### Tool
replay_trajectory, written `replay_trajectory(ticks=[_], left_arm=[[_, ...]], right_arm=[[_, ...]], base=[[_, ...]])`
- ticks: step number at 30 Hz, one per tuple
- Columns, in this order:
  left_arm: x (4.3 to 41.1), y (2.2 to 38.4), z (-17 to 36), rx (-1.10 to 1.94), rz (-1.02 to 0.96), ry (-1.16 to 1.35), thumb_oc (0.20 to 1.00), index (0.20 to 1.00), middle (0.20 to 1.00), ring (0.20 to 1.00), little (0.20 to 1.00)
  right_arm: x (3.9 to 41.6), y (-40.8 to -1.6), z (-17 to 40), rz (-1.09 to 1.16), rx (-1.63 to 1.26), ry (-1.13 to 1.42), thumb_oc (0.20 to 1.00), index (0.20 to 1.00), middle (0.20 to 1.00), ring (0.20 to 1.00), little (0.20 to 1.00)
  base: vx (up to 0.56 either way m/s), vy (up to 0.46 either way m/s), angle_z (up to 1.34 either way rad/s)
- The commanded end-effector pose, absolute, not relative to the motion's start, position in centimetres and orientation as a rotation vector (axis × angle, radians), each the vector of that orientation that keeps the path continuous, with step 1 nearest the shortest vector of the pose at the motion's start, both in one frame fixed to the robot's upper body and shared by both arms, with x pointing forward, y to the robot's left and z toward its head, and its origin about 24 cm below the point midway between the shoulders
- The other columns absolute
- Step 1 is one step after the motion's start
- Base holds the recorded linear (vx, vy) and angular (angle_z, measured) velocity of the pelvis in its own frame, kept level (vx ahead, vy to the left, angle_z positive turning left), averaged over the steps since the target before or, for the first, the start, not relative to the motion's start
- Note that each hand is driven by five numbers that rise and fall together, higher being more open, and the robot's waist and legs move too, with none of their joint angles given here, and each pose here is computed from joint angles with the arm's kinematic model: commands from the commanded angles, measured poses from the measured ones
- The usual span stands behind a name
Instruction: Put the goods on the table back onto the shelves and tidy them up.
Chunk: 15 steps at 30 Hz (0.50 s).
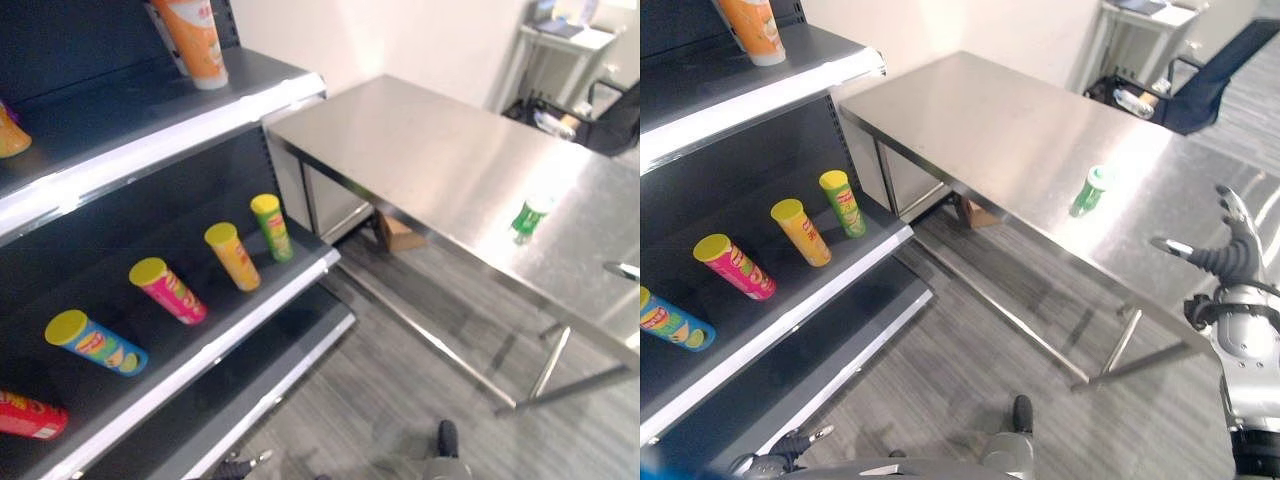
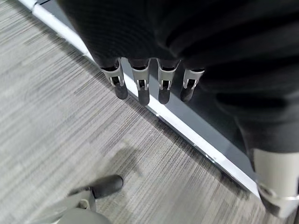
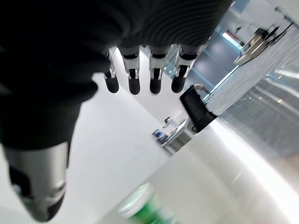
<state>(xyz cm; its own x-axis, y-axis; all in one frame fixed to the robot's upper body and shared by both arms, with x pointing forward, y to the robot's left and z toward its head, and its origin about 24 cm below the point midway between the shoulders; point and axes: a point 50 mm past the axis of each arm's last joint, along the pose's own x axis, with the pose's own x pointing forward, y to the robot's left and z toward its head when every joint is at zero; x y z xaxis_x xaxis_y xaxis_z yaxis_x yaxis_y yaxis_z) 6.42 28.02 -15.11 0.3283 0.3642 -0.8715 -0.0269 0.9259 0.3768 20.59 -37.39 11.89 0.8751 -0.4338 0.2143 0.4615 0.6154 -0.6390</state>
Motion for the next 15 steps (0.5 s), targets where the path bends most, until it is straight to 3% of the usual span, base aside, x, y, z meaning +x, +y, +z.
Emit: replay_trajectory(ticks=[1, 8, 15], left_arm=[[9.0, 28.3, -14.5, 0.362, 0.233, 1.144, 1.0, 1.0, 1.0, 1.0, 1.0], [7.4, 27.6, -15.1, 0.283, 0.275, 1.194, 1.0, 1.0, 1.0, 1.0, 1.0], [7.7, 27.2, -15.2, 0.278, 0.247, 1.197, 1.0, 1.0, 1.0, 1.0, 1.0]], right_arm=[[20.7, -38.5, 15.4, -0.61, -0.796, -0.16, 1.0, 1.0, 1.0, 1.0, 1.0], [21.1, -39.8, 15.6, -0.574, -0.785, -0.103, 1.0, 1.0, 1.0, 1.0, 1.0], [22.4, -39.9, 15.0, -0.535, -0.734, -0.065, 1.0, 1.0, 1.0, 1.0, 1.0]], base=[[0.05, -0.236, 0.36], [0.08, -0.323, 0.29], [0.0, -0.194, 0.34]])
